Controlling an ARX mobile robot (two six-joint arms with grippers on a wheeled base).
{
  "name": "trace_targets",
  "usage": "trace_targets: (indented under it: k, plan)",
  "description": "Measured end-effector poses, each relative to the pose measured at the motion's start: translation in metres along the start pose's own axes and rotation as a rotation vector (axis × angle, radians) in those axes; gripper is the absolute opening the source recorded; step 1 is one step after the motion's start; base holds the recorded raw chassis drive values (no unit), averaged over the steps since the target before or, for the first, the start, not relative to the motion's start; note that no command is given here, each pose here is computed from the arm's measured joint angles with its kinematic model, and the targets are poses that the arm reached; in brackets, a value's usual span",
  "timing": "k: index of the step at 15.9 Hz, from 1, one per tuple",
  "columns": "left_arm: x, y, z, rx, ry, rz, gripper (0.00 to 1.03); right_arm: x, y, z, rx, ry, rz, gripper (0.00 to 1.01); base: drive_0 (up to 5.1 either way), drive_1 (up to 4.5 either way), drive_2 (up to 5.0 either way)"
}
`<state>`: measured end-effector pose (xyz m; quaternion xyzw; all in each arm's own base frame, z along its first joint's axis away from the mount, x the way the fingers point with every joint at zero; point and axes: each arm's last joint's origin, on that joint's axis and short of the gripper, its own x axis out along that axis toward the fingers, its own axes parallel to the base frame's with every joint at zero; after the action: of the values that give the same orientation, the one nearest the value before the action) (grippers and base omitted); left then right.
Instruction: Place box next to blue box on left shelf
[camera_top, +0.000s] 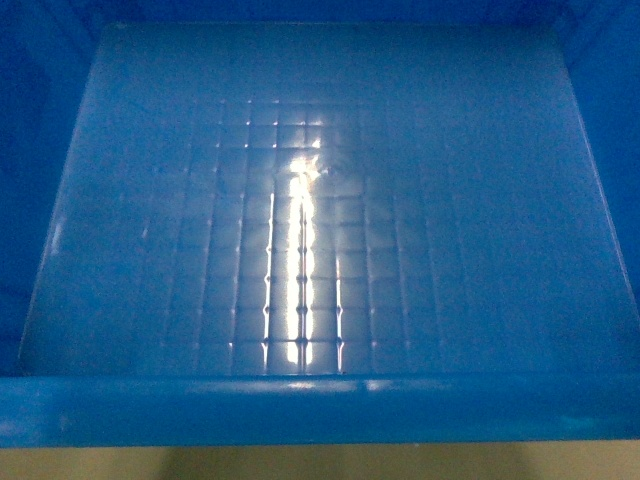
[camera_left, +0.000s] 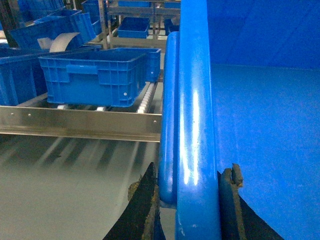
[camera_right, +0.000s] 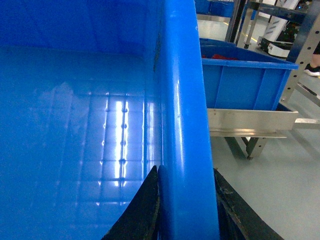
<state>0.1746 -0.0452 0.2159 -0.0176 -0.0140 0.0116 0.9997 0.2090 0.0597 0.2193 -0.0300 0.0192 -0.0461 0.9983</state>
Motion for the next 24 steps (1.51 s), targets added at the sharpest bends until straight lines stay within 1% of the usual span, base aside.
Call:
trace_targets:
  k: [10,24]
  plan:
    - [0.0,0.0,0.0005,-0.002,-0.005,0.0,0.18,0.0,0.0,0.0008,0.003,-0.008,0.0,0.22,-4.9,2.39,2.4]
    - [-0.0001,0.0,0.0006,-0.002,-0.007,0.001,0.18,-0.0002,0.0,0.001,0.003,-0.009,0.0,0.22,0.0,4.08,-4.1]
